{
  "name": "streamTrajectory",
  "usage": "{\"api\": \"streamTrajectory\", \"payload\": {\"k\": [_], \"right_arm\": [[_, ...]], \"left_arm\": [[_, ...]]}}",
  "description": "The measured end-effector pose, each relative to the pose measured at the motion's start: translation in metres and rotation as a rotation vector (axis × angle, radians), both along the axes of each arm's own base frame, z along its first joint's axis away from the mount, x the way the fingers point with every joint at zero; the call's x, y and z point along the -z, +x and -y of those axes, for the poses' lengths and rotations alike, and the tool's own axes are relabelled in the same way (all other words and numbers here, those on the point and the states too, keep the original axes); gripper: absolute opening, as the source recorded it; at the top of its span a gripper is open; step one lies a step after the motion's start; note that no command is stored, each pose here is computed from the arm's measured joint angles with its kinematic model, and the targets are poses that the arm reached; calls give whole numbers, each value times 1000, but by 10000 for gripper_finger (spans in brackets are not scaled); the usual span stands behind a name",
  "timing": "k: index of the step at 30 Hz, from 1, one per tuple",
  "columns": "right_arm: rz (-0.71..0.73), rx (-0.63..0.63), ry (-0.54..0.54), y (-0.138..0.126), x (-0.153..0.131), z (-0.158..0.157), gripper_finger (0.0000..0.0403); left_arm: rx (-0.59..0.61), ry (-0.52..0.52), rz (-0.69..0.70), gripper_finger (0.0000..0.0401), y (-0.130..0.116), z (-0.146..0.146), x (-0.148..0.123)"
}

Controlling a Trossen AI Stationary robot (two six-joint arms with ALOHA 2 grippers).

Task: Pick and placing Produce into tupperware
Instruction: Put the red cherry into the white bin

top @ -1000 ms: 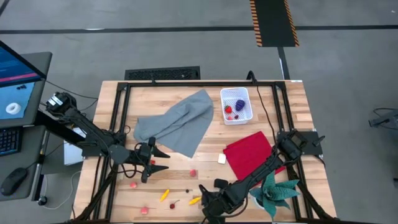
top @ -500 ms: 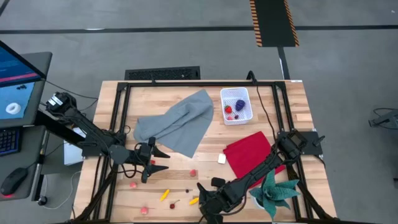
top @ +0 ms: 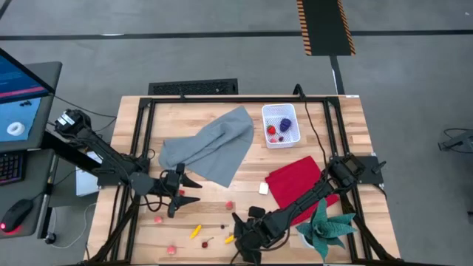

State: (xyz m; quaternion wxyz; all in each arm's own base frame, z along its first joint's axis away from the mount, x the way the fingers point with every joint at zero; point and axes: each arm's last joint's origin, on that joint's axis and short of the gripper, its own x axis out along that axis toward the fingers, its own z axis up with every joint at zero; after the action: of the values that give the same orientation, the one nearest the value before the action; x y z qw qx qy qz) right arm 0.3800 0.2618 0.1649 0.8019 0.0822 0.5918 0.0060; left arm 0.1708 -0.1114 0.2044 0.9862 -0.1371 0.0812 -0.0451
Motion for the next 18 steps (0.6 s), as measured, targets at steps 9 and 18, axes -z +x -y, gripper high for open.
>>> {"api": "streamTrajectory", "payload": {"k": [9, 18], "right_arm": [[-10, -5, -5, -2, 0, -2, 233], [8, -41, 6, -10, 0, -15, 216]], "left_arm": [[26, 1, 0, 215, -3, 4, 0], [26, 8, 1, 215, -3, 4, 0]]}}
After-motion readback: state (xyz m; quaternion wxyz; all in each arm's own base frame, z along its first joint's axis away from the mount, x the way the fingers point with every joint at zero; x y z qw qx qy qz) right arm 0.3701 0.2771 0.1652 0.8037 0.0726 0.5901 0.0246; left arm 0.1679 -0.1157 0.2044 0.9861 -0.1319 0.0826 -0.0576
